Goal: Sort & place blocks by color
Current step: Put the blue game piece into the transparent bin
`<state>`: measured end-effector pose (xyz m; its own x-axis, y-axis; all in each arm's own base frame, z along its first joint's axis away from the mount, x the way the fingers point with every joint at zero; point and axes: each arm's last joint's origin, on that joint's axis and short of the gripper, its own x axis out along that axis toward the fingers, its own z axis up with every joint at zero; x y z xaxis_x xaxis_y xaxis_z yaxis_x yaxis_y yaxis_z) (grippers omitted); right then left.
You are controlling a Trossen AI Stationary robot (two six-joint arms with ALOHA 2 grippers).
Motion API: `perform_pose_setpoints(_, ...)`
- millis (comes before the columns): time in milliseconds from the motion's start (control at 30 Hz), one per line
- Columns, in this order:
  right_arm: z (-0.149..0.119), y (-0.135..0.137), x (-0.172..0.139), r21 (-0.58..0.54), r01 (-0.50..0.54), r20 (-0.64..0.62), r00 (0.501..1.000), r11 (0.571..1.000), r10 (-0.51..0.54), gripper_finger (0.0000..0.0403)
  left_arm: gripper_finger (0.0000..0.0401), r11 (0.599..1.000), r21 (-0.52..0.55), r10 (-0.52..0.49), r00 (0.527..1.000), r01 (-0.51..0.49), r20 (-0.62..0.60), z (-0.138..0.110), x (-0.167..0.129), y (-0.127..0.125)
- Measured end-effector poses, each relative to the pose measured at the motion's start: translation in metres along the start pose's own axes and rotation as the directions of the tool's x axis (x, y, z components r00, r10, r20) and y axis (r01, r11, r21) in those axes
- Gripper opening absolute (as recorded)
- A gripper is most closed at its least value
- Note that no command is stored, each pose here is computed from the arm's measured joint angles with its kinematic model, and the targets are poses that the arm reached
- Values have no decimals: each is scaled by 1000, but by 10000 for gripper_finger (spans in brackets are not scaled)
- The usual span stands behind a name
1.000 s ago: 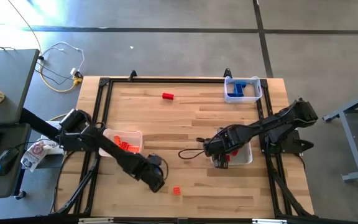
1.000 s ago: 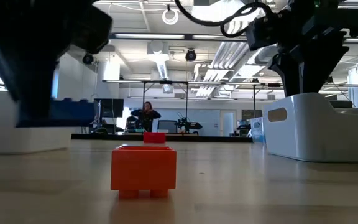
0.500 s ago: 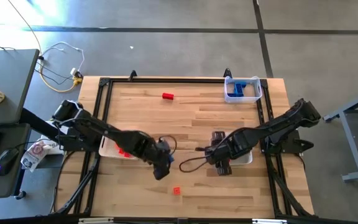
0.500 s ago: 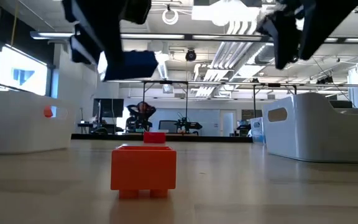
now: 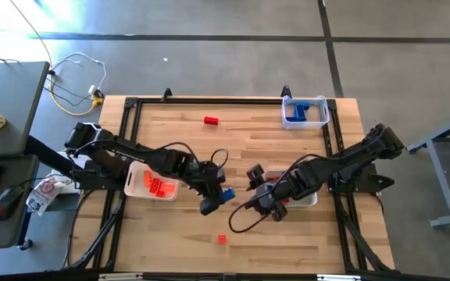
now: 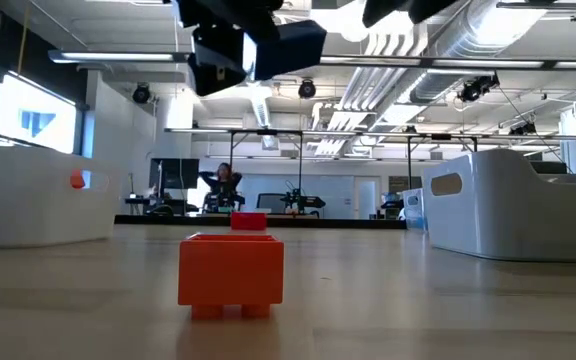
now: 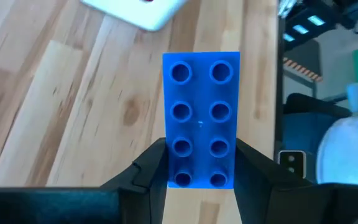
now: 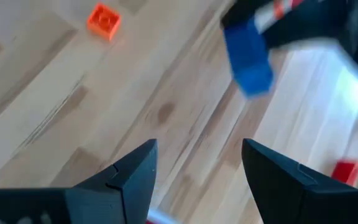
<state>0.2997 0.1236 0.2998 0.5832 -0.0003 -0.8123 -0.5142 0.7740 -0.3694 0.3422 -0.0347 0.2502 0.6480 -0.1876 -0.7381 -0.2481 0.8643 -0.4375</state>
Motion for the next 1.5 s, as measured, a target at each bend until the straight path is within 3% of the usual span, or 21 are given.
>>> perform_pose_setpoints(233,11,-7,0,-109,62,115,992,992,-50,220,116,994,54,-95,995,93,23,16,-4,14)
perform_pose_setpoints(500,11,-29,2,-98,135,174,978,986,-117,220,116,980,126,-160,987,156,22,23,-6,22)
perform_pose_setpoints(700,4,-47,6,-63,54,223,974,997,-39,220,117,972,180,-167,983,152,72,31,-8,28)
perform_pose_setpoints(900,-3,-62,8,-26,57,213,976,998,-50,218,117,954,232,-223,967,190,125,41,-12,34)
perform_pose_setpoints(1033,-6,-66,9,-17,43,209,977,999,-38,188,117,954,245,-209,967,170,145,45,-14,41)
perform_pose_setpoints(1267,-10,-65,10,-56,44,166,985,997,-34,75,117,957,239,-208,962,164,175,52,-17,52)
perform_pose_setpoints(1500,-17,-72,10,-67,117,93,990,991,-110,75,128,960,254,-174,962,119,208,58,-21,66)
